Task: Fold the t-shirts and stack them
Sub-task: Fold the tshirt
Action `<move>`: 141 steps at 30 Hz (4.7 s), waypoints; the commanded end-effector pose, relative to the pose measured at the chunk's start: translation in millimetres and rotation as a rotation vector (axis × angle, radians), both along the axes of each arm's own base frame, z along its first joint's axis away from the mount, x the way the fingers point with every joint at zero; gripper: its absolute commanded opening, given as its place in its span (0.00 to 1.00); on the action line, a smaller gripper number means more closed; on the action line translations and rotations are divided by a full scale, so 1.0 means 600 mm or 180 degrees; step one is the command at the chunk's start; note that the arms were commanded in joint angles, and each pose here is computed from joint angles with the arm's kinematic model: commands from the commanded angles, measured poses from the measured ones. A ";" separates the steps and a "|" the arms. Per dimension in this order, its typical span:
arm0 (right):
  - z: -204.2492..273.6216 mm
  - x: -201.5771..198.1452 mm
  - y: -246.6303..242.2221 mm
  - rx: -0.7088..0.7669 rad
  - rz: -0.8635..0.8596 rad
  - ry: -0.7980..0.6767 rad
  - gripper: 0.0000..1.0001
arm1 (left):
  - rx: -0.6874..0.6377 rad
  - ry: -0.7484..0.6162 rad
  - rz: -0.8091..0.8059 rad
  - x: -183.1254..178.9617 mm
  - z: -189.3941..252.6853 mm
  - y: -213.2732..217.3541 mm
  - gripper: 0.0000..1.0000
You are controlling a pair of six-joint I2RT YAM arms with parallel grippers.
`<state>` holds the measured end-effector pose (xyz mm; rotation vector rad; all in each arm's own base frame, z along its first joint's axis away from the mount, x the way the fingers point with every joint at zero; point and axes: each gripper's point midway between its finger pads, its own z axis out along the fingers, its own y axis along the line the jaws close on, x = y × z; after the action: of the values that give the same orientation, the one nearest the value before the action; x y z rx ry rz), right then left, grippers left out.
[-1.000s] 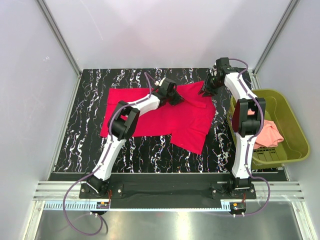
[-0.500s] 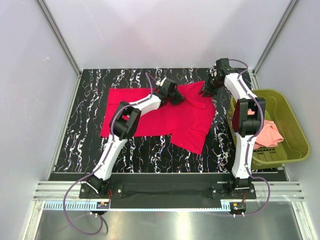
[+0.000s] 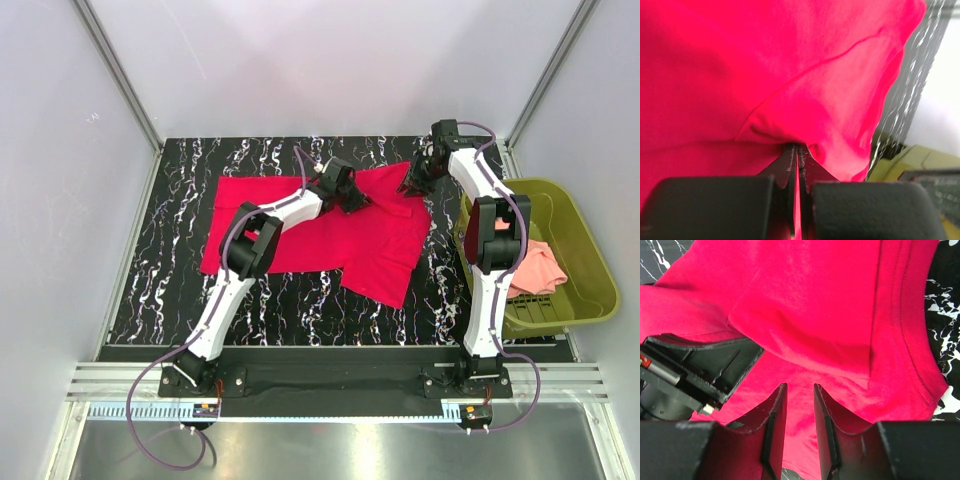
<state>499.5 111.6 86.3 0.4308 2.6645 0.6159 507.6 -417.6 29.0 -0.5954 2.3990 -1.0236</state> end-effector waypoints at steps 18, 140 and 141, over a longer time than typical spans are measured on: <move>-0.036 -0.020 -0.016 -0.0107 -0.0020 0.0155 0.34 | -0.0078 0.0052 -0.0682 -0.069 0.087 0.036 0.00; -0.007 -0.050 -0.015 0.0027 0.0066 0.0478 0.00 | -0.0476 0.0567 -0.1041 -0.072 0.046 0.077 0.04; -0.006 -0.048 -0.016 0.0033 0.0044 0.0505 0.00 | -0.0474 0.0575 -0.1052 -0.074 0.045 0.076 0.04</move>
<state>472.5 101.9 60.8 0.4125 2.8147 0.5873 461.0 -366.7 39.6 -0.4261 2.6838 -1.2920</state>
